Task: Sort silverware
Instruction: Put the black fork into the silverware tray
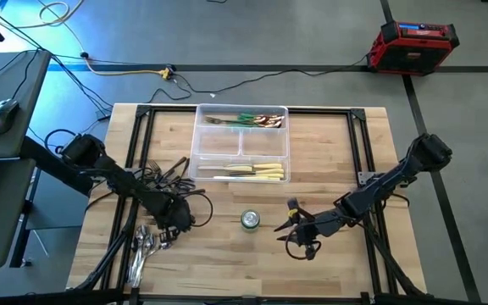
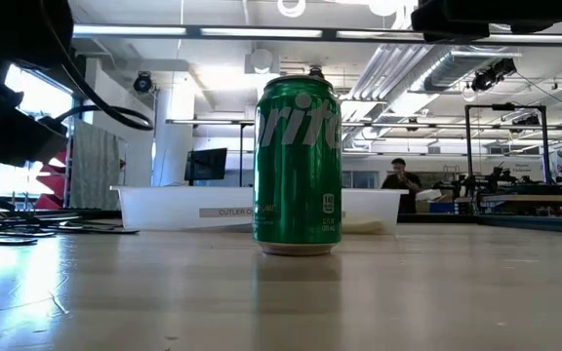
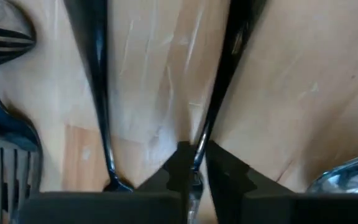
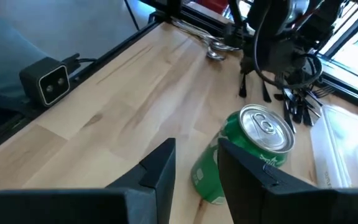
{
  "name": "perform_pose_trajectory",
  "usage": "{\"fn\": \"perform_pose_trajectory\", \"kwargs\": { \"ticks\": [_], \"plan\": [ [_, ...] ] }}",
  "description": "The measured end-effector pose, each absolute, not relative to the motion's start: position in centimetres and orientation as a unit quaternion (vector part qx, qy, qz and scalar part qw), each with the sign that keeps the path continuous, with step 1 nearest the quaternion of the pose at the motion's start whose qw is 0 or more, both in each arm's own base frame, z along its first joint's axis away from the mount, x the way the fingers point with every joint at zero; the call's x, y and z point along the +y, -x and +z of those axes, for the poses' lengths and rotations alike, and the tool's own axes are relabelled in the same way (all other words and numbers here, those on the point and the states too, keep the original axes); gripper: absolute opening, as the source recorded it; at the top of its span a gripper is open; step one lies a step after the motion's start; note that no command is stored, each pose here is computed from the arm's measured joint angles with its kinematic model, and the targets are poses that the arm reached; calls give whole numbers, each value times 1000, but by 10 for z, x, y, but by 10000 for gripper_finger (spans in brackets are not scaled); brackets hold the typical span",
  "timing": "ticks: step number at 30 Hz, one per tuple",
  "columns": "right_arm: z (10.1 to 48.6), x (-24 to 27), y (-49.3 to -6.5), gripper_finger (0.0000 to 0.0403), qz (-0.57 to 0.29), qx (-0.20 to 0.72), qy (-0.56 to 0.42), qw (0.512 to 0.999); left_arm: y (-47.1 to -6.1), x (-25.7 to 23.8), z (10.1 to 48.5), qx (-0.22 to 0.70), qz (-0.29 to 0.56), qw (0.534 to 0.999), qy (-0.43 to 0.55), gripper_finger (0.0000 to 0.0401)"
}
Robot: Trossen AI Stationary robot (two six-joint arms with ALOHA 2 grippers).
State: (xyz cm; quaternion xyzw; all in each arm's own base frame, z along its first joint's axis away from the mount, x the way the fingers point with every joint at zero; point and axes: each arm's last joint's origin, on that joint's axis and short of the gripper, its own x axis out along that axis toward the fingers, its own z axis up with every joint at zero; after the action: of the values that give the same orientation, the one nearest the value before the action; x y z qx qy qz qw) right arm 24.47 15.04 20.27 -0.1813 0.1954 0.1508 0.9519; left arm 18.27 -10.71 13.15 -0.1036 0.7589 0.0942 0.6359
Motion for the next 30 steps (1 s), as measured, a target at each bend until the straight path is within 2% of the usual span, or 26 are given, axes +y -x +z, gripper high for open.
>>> {"fn": "perform_pose_trajectory", "kwargs": {
  "ticks": [3, 7, 11, 15, 18, 25, 30],
  "plan": [
    [203, 151, -244, 103, 142, 195, 184, 953, -194, -106, 144, 745, 120, 651, 84, 7],
    [202, 150, -244, 103, 140, 198, 190, 951, -225, -104, 180, 665, 165, 727, 38, 2],
    [200, 145, -245, 103, 126, 211, 197, 949, -252, -86, 226, 626, 187, 757, -23, 1],
    [195, 134, -248, 103, 82, 243, 216, 942, -265, -43, 265, 630, 219, 736, -115, 0],
    [192, 123, -251, 103, 55, 258, 227, 937, -276, 8, 281, 636, 230, 724, -140, 0],
    [191, 103, -260, 103, 26, 270, 244, 931, -275, 128, 285, 622, 218, 738, -146, 0],
    [192, 89, -266, 103, 25, 271, 280, 921, -276, 174, 268, 641, 209, 717, -177, 0]
  ]
}}
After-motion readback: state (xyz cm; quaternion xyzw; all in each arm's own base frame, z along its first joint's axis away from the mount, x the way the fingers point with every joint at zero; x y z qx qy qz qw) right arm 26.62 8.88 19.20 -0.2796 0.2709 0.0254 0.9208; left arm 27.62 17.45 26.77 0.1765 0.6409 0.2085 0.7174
